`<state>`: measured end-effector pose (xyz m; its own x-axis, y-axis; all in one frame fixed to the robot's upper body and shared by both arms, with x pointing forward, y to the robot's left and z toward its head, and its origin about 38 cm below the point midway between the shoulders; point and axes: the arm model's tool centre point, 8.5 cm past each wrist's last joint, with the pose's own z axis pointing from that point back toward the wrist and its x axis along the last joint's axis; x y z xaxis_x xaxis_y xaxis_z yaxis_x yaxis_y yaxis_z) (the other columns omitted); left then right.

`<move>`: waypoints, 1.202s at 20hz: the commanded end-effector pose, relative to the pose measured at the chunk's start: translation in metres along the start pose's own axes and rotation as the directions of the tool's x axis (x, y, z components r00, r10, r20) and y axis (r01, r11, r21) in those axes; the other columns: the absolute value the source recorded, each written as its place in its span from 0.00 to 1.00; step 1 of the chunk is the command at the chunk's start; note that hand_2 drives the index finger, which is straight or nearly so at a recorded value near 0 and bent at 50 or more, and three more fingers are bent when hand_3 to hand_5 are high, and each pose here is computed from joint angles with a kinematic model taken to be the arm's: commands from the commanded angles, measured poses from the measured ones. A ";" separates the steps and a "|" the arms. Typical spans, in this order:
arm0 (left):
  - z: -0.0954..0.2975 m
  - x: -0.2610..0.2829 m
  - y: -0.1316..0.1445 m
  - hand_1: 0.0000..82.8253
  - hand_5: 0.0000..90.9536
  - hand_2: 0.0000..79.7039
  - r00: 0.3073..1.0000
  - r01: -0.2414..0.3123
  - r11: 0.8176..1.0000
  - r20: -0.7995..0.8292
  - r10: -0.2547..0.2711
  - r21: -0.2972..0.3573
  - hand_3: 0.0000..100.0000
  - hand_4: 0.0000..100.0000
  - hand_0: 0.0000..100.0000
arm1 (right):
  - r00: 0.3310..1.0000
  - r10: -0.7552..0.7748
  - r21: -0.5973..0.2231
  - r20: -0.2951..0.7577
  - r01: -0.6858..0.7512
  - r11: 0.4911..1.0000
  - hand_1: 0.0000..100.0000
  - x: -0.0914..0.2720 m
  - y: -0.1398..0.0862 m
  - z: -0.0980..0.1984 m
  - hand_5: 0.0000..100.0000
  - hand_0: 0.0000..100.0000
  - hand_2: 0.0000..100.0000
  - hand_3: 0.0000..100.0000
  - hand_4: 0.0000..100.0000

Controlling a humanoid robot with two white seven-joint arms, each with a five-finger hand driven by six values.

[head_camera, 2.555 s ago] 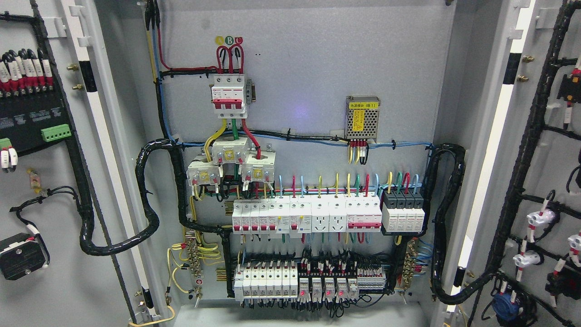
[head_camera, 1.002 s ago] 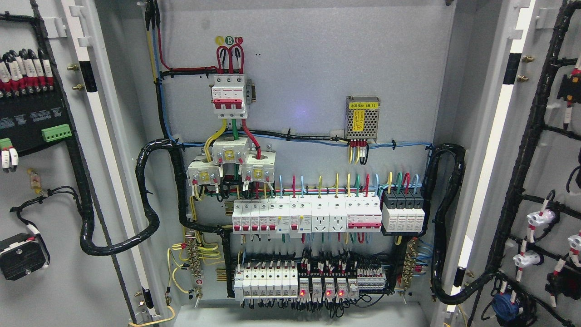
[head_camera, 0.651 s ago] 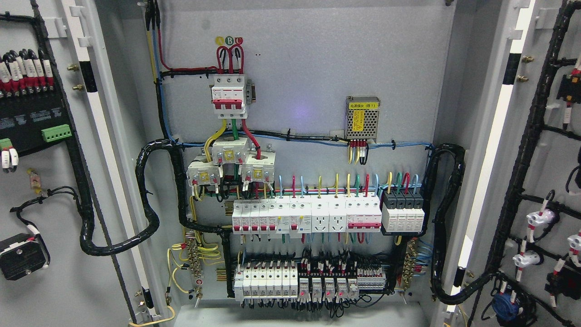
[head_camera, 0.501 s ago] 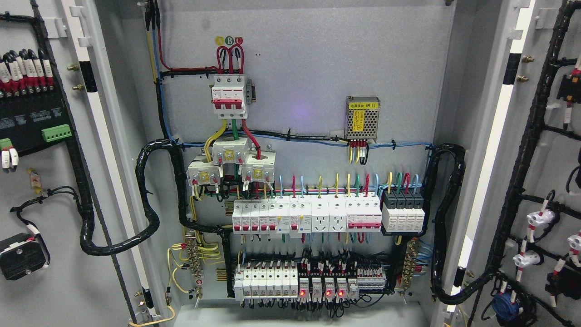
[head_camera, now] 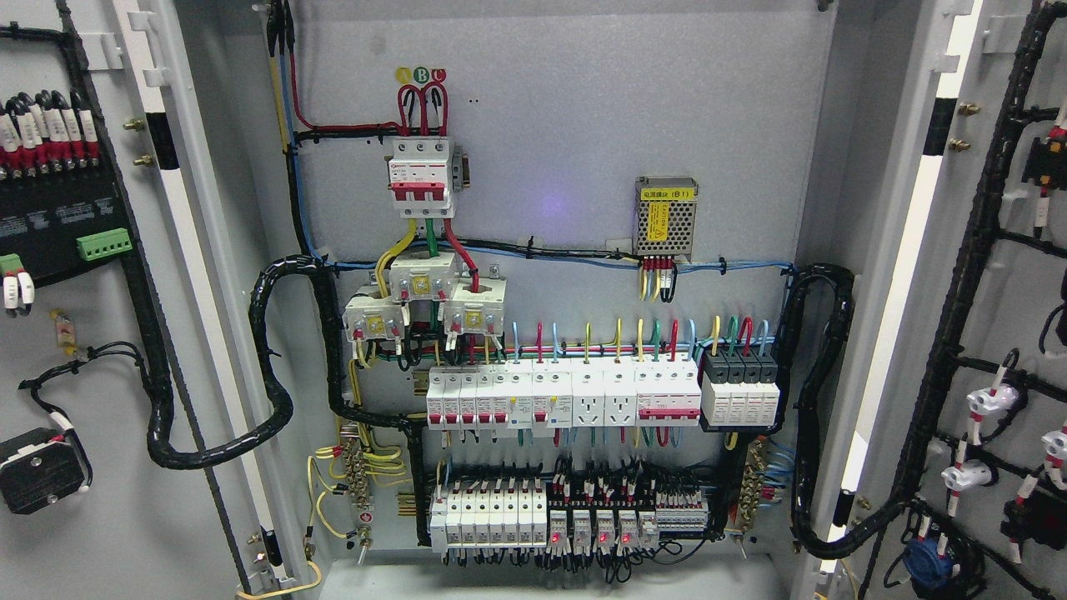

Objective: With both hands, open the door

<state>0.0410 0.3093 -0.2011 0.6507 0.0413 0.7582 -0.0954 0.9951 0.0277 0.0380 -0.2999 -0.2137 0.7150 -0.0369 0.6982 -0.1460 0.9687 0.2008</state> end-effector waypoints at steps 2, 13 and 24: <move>0.051 -0.083 0.017 0.00 0.00 0.00 0.947 0.046 0.997 -0.319 -0.026 0.058 0.00 0.00 0.00 | 0.921 -0.099 -0.105 -0.378 0.063 0.992 0.00 -0.105 0.022 0.069 0.00 0.19 0.00 0.00 0.00; 0.054 -0.106 0.012 0.00 0.00 0.00 0.805 0.014 1.000 -0.593 -0.004 0.013 0.00 0.00 0.00 | 0.761 -0.050 -0.108 -0.647 -0.026 0.994 0.00 -0.136 0.061 0.070 0.00 0.19 0.00 0.00 0.00; 0.050 -0.111 0.002 0.00 0.00 0.00 0.757 0.026 1.000 -0.653 -0.012 0.011 0.00 0.00 0.00 | 0.702 0.001 -0.098 -0.712 -0.102 0.990 0.00 -0.116 0.065 0.031 0.00 0.19 0.00 0.00 0.00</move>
<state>-0.0438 0.3064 -0.2495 0.9642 0.0662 0.2567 -0.0773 0.9964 0.0336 -0.0598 -0.2693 -0.2583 0.9905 0.1129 0.0779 -0.1145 0.9933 0.0164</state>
